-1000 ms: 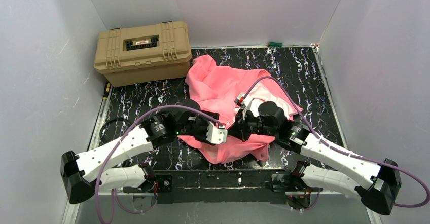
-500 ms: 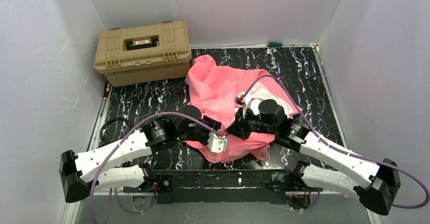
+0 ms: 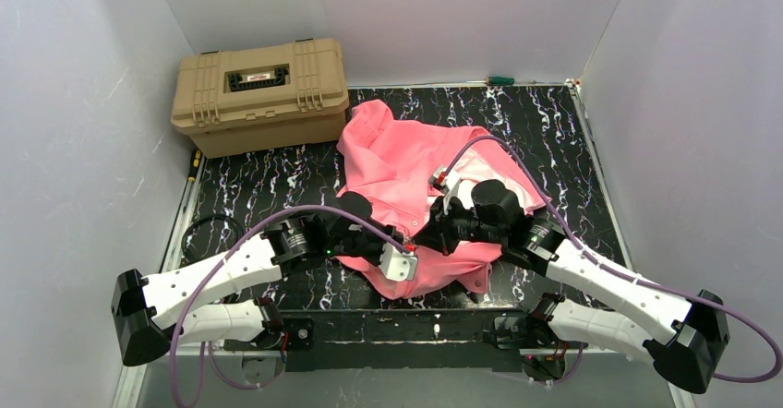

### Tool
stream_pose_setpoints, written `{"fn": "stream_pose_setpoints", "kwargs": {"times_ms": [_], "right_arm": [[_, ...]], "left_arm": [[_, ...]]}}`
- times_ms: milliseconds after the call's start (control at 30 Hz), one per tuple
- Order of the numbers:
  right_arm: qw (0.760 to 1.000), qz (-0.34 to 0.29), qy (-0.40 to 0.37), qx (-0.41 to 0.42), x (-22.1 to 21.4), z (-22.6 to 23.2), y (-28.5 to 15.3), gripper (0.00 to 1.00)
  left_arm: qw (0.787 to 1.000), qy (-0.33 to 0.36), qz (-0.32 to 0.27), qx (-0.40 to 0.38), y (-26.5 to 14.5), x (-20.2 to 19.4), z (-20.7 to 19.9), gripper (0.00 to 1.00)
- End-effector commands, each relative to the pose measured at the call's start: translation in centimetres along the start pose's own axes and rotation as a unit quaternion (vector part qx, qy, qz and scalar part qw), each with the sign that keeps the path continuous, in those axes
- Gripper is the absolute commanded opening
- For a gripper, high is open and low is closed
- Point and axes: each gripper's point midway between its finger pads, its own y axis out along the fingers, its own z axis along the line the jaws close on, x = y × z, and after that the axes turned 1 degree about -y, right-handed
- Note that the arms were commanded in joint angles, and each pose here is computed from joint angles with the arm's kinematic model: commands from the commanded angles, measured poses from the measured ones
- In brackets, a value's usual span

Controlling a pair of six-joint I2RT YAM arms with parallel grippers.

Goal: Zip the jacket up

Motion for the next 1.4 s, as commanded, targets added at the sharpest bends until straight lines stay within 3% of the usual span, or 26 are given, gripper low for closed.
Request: {"fn": "stream_pose_setpoints", "kwargs": {"times_ms": [0, 400, 700, 1000, 1200, 1367], "right_arm": [[0.999, -0.044, -0.016, 0.025, 3.5, 1.6, -0.8, 0.01], [0.999, -0.020, 0.001, 0.031, 4.0, 1.5, -0.3, 0.01], [0.993, 0.056, 0.062, 0.086, 3.5, 2.3, -0.2, 0.01], [0.984, 0.089, 0.120, 0.092, 3.4, 1.9, -1.1, 0.01], [0.978, 0.128, 0.139, 0.090, 1.9, 1.5, -0.8, 0.01], [0.977, 0.148, 0.124, 0.092, 0.9, 1.7, -1.8, 0.01]], "left_arm": [[0.999, 0.012, -0.010, -0.030, -0.2, 0.6, -1.0, 0.00], [0.996, 0.059, -0.034, -0.048, -0.2, 1.3, -1.7, 0.00], [0.987, 0.115, -0.087, -0.068, -0.7, 2.6, -3.1, 0.00], [0.971, 0.134, -0.141, -0.139, -1.5, 4.0, -6.2, 0.00], [0.964, 0.131, -0.174, -0.152, -1.2, 5.7, -5.9, 0.00], [0.967, 0.118, -0.164, -0.153, -0.9, 5.4, -5.8, 0.00]]}}
